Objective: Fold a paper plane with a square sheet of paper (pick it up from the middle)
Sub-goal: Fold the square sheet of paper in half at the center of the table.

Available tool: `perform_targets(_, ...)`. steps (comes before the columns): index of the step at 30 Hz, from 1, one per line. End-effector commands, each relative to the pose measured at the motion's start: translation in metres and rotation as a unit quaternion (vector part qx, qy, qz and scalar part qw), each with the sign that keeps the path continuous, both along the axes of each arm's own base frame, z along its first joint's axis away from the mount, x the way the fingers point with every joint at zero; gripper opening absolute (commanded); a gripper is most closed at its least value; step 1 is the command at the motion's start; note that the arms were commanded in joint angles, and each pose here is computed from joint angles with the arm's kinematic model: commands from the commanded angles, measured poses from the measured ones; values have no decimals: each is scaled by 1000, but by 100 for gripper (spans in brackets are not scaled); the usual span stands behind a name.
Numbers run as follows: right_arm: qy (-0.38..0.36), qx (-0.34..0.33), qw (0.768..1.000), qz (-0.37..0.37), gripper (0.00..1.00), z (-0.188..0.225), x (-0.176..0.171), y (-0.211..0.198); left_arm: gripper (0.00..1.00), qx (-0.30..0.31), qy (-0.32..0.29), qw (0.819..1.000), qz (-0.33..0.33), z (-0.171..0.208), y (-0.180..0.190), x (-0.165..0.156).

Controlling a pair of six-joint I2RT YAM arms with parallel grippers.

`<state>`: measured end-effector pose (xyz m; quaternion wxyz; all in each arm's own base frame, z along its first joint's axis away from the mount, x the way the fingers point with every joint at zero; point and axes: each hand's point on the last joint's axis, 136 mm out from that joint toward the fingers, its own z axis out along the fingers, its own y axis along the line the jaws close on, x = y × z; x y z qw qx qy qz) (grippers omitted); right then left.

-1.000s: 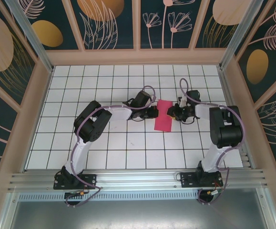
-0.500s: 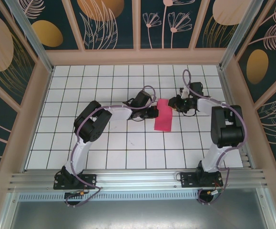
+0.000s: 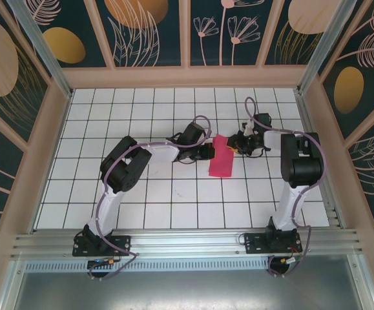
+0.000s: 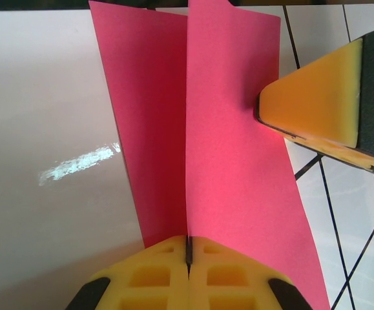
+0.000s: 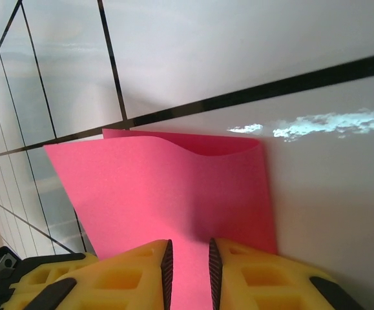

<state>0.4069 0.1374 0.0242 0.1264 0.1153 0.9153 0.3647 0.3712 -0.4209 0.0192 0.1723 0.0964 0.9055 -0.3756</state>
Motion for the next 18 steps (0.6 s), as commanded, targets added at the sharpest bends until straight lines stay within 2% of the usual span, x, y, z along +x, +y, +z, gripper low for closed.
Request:
perform_targets(1,-26,-8,1000,0,27,19,15,-7,4,47,31,998,4,-33,16,-9)
perform_targets(6,-65,-1,998,15,25,54,25,-4,4,47,33,998,4,-33,17,-9)
perform_targets(14,-29,-4,1000,7,18,20,35,-6,4,45,35,998,1,-32,15,-10)
perform_targets(18,-8,-32,999,-11,18,-5,38,-15,4,45,37,998,0,-33,16,-11)
